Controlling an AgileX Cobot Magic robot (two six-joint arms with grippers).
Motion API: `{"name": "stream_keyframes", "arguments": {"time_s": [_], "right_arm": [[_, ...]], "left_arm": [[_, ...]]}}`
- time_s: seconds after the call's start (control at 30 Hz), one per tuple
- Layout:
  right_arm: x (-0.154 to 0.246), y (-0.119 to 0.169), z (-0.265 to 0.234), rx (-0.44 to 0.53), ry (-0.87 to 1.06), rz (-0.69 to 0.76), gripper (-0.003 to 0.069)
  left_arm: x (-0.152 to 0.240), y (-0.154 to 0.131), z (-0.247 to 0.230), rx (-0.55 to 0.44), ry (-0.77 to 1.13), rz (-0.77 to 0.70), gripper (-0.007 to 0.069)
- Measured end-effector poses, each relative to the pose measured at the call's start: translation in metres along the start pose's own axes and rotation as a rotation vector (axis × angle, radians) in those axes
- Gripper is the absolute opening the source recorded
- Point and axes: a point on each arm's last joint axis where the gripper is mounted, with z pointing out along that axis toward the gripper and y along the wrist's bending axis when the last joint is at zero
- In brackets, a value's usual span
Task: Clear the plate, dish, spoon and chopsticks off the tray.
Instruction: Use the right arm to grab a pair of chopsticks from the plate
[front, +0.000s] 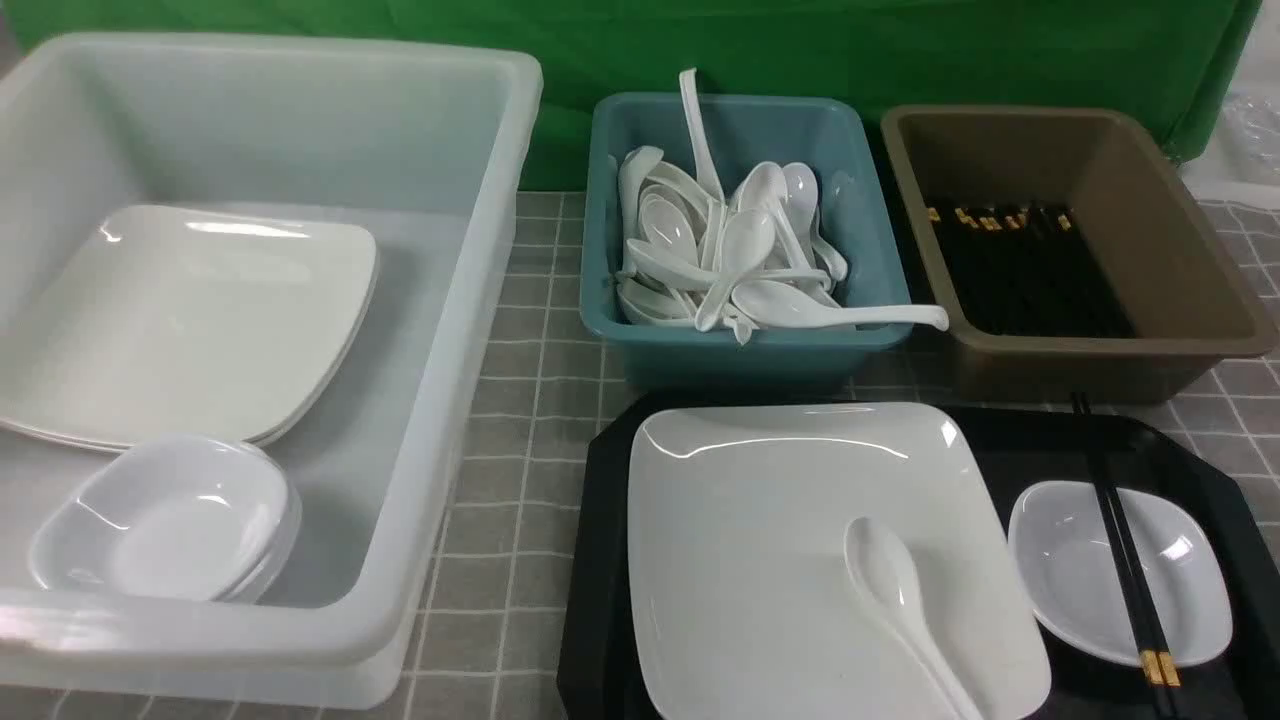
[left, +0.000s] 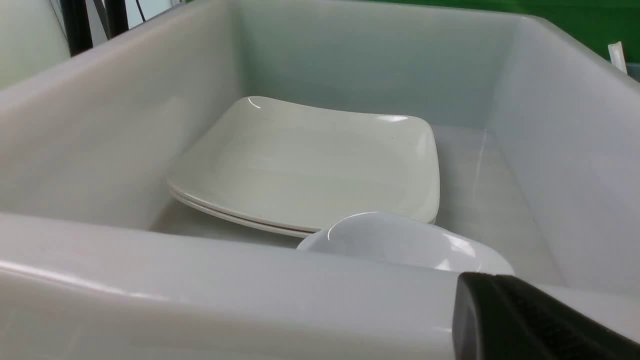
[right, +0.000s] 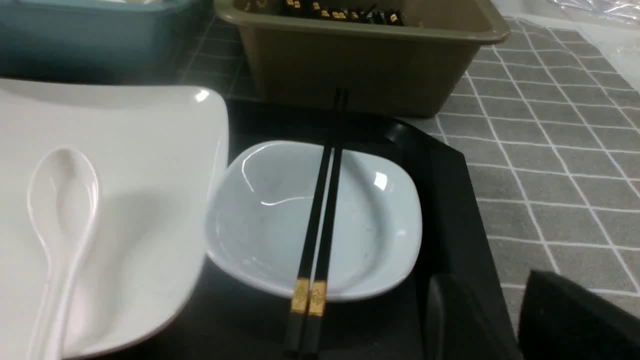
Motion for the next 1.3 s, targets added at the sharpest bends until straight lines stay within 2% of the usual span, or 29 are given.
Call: {"name": "stream_keyframes", "arguments": {"time_s": [0.73,0.77,0.8,0.83,0.9,0.93,1.0,1.1,1.2,1.27,1.3], "right_arm": [[0.0,0.0,0.0,0.0,0.0,0.0,0.024],[0.0,0.0,0.0,0.0,0.0,0.0,0.024],[0.0,0.0,0.0,0.0,0.0,0.0,0.024],[0.0,0.0,0.0,0.0,0.0,0.0,0.024],[0.0,0.0,0.0,0.0,0.0,0.0,0.024],[0.0,0.0,0.0,0.0,0.0,0.0,0.024],[0.0,0.0,0.0,0.0,0.0,0.0,0.024],[0.0,0.0,0.0,0.0,0.0,0.0,0.024],[0.0,0.0,0.0,0.0,0.0,0.0,0.024],[0.0,0.0,0.0,0.0,0.0,0.0,0.024],[0.0,0.0,0.0,0.0,0.0,0.0,0.024]], "left_arm": [[-0.002,0.0,0.0,-0.004,-0.019,0.005,0.0009],[-0.003,0.0,0.0,-0.002,-0.028,-0.018,0.0009],[-0.004,0.0,0.0,0.073,-0.048,-0.084,0.0009],[-0.007,-0.001,0.0,0.017,-0.074,-0.212,0.0009],[-0.011,-0.001,-0.001,0.03,-0.114,-0.369,0.0009],[-0.011,-0.001,-0.001,0.031,-0.12,-0.386,0.0009],[-0.017,0.002,-0.002,0.036,-0.191,-0.562,0.0009],[-0.025,0.007,-0.004,0.016,-0.296,-0.665,0.0009],[-0.035,0.004,-0.007,0.043,-0.292,-0.658,0.0009],[-0.059,-0.004,-0.014,0.086,-0.244,-0.519,0.0009],[-0.066,-0.005,-0.015,0.092,-0.244,-0.51,0.0009]]}}
